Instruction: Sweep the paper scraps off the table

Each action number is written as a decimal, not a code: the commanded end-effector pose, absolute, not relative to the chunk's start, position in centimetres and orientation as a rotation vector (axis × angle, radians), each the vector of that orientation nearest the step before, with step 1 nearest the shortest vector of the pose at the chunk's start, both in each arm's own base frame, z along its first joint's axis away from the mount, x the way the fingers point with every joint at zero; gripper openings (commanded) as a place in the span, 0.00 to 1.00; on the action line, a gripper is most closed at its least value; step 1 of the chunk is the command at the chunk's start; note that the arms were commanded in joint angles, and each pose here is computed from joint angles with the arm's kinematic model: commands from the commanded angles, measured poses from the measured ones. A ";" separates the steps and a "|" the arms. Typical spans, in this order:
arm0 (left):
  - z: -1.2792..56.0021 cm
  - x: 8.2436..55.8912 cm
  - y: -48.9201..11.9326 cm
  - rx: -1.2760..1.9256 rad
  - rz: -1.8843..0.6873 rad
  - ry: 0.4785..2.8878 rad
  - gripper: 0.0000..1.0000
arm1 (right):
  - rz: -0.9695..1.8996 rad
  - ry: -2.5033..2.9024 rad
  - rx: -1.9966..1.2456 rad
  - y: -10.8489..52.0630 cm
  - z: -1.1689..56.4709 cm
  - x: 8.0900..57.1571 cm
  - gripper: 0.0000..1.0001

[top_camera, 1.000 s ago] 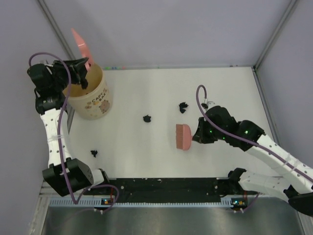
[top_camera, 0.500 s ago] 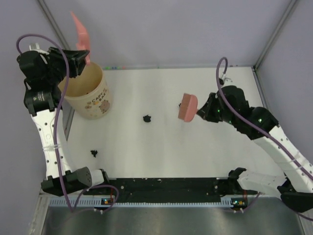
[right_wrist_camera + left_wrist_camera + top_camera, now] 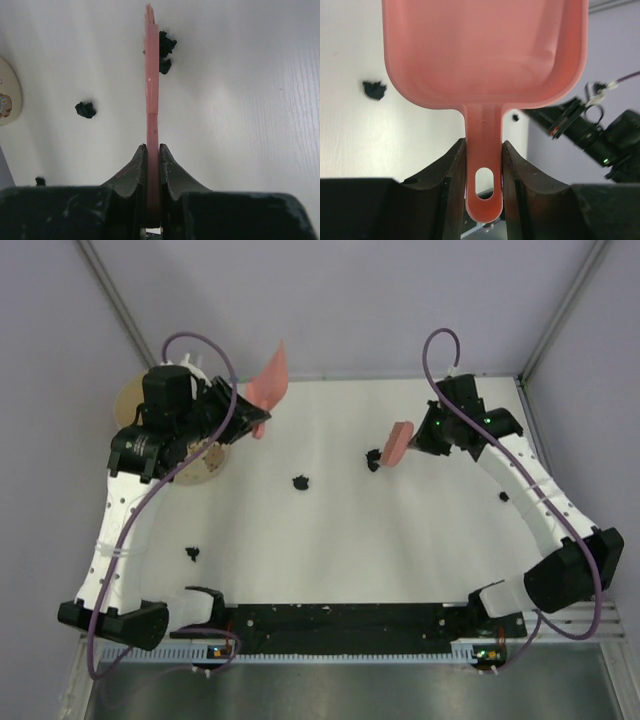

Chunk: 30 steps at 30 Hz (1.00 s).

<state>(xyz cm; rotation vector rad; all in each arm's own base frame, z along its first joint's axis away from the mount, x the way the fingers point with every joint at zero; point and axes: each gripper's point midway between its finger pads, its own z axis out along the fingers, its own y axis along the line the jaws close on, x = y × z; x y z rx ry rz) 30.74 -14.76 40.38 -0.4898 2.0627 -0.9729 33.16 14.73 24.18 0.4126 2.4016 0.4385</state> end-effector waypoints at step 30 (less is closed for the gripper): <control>31.8 23.8 -14.9 -0.287 -0.808 2.252 0.00 | 0.665 2.382 0.316 14.3 26.9 24.3 0.00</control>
